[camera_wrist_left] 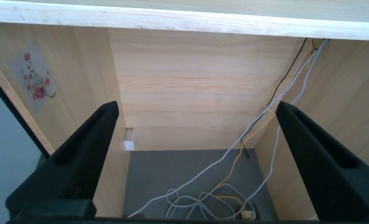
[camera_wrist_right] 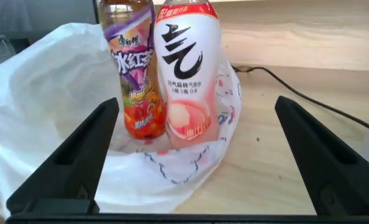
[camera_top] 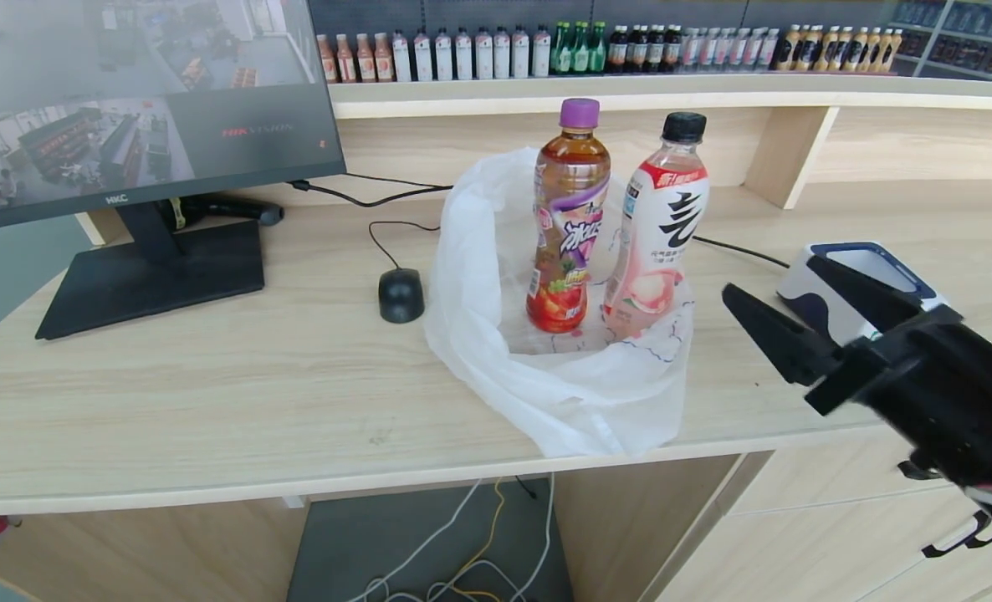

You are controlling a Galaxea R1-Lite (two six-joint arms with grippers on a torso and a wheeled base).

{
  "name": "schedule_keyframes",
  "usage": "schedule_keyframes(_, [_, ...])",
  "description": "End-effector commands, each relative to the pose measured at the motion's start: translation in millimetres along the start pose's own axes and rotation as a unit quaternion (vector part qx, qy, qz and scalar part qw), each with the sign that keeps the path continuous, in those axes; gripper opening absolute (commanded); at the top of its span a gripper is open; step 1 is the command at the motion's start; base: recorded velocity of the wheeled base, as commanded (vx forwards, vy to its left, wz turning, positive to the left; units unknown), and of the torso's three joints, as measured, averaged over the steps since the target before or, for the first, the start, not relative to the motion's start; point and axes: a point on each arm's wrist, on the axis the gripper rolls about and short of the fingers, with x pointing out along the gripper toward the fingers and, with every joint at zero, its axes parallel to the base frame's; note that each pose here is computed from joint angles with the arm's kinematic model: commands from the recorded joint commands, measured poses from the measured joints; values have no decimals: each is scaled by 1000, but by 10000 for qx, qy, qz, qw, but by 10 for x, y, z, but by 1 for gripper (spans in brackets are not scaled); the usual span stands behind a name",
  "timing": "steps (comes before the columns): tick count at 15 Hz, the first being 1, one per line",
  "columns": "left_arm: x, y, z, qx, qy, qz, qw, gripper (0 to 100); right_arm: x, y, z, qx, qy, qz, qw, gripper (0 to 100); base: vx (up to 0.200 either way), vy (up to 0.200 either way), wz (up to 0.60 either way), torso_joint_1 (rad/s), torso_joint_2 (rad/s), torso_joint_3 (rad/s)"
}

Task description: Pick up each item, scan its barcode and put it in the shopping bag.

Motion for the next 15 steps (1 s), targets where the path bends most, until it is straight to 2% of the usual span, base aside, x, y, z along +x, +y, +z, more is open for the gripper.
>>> schedule_keyframes(1, [0, 0, 0, 2, -3, -2, 10000, 100, -1015, -33, 85, -32, -24, -161, 9999, 100, 0, 0, 0, 0, 0, 0])
schedule_keyframes(2, [0, 0, 0, 2, -3, -2, 10000, 100, -1163, -33, 112, -32, 30, -175, 9998, 100, 0, 0, 0, 0, 0, 0])
schedule_keyframes(3, [0, 0, 0, 2, -3, -2, 10000, 100, -1291, -30, 39, -65, 482, -165, 9987, 100, 0, 0, 0, 0, 0, 0])
schedule_keyframes(5, [0, 0, 0, 2, -3, -2, 10000, 100, -1655, -23, -84, -470, 1090, -92, 9929, 100, 0, 0, 0, 0, 0, 0])
schedule_keyframes(7, [0, 0, 0, 2, -3, -2, 10000, 100, -1903, -14, -185, -727, 1417, 67, 9872, 100, 0, 0, 0, 0, 0, 0])
schedule_keyframes(11, [0, 0, 0, 2, -3, -2, 10000, 100, -2404, -6, -485, -670, 1834, 251, 9804, 100, 0, 0, 0, 0, 0, 0])
schedule_keyframes(14, [0, 0, 0, 10, -3, -2, 10000, 100, -2393, -1, -471, -606, 1931, 177, 9791, 100, 0, 0, 0, 0, 0, 0])
schedule_keyframes(15, [0, 0, 0, 10, -3, -2, 10000, 100, -2353, 7, -477, -588, 2186, -110, 9740, 100, 0, 0, 0, 0, 0, 0])
